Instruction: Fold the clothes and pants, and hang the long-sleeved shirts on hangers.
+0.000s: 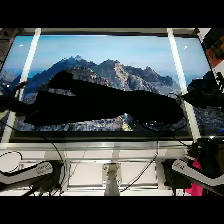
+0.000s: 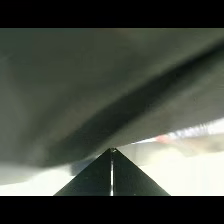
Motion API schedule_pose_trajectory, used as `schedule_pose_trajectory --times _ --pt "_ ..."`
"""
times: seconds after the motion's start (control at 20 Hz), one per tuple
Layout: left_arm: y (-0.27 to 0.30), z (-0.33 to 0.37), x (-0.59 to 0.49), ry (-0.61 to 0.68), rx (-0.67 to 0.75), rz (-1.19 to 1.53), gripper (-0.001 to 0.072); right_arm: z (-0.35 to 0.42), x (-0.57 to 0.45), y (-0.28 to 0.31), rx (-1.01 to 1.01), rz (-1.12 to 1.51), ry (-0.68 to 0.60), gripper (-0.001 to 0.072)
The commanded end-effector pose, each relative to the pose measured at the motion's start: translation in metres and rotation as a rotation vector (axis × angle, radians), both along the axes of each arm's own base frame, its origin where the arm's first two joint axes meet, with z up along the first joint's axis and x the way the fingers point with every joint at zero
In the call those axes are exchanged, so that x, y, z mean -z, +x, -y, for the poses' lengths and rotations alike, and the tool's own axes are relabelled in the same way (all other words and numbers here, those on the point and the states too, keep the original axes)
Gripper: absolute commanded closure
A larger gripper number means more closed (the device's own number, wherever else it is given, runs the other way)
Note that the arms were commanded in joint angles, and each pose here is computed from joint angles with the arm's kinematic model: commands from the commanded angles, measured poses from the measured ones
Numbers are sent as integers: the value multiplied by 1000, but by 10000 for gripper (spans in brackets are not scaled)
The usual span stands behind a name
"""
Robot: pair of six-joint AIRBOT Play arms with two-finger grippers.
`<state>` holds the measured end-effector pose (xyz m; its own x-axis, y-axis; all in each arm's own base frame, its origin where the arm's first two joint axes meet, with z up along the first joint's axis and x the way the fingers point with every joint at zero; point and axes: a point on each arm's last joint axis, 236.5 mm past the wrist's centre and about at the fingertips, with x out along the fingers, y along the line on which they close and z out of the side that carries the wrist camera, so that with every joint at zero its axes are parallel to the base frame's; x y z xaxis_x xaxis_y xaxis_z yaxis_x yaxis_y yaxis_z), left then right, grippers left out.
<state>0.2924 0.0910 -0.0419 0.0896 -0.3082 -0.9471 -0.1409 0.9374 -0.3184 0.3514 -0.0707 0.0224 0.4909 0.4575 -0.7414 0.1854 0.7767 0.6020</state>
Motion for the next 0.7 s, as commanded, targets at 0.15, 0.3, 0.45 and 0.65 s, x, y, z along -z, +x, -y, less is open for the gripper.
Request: schedule_pose_trajectory --times 0.15,0.3,0.45,0.65 --pt "-48 -76 2 -60 -494 -100 536 2 2 0 65 -41 30 357" --pt "-63 -94 5 -77 -618 -121 286 2 2 0 81 -51 41 113" --pt "-69 -107 12 -82 -692 -128 287 1 1 0 81 -51 42 113" --pt "-63 -117 30 -73 -711 -125 286 -1 1 -1 75 -53 51 114"
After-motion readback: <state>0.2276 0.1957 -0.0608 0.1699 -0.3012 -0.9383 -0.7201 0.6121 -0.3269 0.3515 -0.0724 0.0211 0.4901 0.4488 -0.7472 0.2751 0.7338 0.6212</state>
